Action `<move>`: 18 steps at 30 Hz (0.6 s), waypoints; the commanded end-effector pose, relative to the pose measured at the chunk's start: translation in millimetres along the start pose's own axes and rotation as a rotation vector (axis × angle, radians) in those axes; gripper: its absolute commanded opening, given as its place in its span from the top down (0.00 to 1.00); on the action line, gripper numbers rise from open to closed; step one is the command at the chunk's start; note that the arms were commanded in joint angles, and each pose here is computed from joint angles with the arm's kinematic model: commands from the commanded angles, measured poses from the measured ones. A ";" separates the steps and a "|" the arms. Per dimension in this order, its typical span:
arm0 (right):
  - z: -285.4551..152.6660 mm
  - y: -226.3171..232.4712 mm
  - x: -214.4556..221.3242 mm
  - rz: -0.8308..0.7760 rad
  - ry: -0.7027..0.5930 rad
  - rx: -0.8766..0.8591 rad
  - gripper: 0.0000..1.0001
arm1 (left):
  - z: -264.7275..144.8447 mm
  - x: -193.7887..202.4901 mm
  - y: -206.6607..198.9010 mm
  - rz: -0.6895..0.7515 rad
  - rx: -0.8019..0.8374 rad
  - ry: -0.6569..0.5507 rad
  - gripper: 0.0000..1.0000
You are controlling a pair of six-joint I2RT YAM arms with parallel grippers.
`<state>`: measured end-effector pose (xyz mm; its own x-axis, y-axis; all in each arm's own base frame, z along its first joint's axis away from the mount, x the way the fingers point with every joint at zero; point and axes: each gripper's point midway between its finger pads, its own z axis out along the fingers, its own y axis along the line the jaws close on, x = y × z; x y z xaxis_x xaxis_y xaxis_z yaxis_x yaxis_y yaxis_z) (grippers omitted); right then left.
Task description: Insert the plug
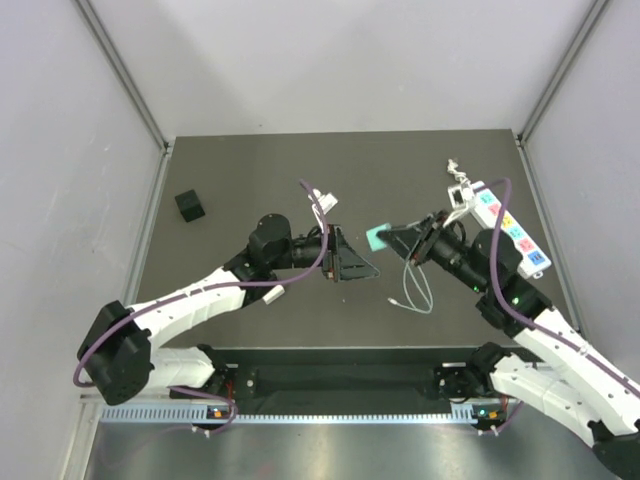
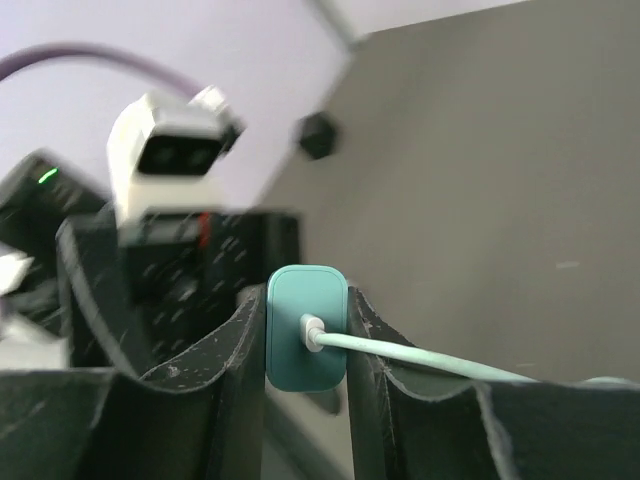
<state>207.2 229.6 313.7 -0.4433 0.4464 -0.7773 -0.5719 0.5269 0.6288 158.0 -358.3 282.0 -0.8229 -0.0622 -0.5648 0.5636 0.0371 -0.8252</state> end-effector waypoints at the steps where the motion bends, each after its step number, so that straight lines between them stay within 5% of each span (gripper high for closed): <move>1: 2.0 -27.1 -53.2 -0.250 -0.043 0.201 1.00 | -7.5 0.5 21.6 0.029 -0.131 -0.013 0.07; 5: 15.9 -84.3 -65.5 -0.357 0.156 0.433 1.00 | -17.8 -3.7 40.5 0.119 -0.278 -0.009 0.01; 11: 16.3 -151.4 -114.7 -0.554 0.182 0.671 1.00 | -48.1 -31.5 57.9 0.230 -0.540 -0.097 0.01; 18: -12.0 -246.3 -141.0 -0.728 0.280 0.839 1.00 | -71.1 -37.1 53.8 0.395 -0.579 -0.134 0.02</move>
<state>386.1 63.4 260.2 -0.4451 -0.1536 -0.8822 -0.1757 0.9810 -0.0822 204.5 -298.2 258.9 -0.6082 -0.0833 -0.7894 0.6403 0.5363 -0.5499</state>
